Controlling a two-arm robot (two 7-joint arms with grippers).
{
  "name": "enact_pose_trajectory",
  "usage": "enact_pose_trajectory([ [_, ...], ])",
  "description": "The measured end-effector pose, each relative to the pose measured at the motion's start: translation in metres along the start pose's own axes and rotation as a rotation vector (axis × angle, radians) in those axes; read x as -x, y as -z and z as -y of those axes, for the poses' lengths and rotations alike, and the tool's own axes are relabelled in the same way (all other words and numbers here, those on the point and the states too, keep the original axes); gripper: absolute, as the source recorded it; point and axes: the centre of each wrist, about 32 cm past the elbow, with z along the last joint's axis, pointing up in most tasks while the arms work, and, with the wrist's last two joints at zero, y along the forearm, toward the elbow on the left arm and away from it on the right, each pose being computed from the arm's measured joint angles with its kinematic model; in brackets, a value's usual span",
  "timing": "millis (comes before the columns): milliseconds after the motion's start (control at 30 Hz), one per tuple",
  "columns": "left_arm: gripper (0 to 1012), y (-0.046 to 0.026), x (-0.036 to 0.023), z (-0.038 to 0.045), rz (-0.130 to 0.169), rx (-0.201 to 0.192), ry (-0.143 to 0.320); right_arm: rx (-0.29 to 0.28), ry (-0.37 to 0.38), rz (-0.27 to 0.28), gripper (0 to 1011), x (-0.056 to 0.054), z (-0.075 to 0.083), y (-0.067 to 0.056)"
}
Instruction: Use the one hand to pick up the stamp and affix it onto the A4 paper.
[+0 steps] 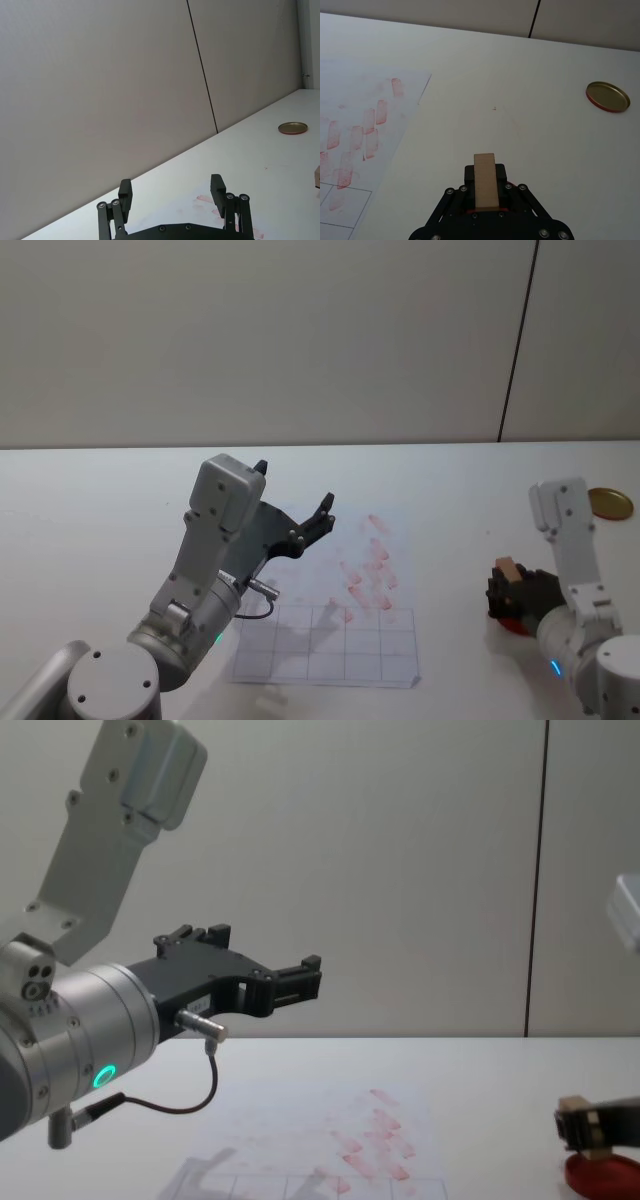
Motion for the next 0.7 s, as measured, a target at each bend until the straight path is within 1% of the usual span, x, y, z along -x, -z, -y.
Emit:
enact_pose_trajectory([
  [200,993,0.0,0.0,0.0,0.0,0.0,0.0,0.025,0.006,-0.008,220,-0.0031,0.0002,0.0062],
  [533,993,0.0,0.0,0.0,0.0,0.0,0.0,0.041,0.009,-0.018,222,-0.0048,0.003,0.0098],
  [600,993,0.0,0.0,0.0,0.0,0.0,0.0,0.041,0.009,-0.019,238,-0.005,0.0035,0.0101],
  [633,993,0.0,0.0,0.0,0.0,0.0,0.0,0.041,0.008,-0.021,289,-0.0051,0.004,0.0103],
  [700,993,0.0,0.0,0.0,0.0,0.0,0.0,0.039,0.008,-0.022,325,-0.0052,0.0045,0.0102],
])
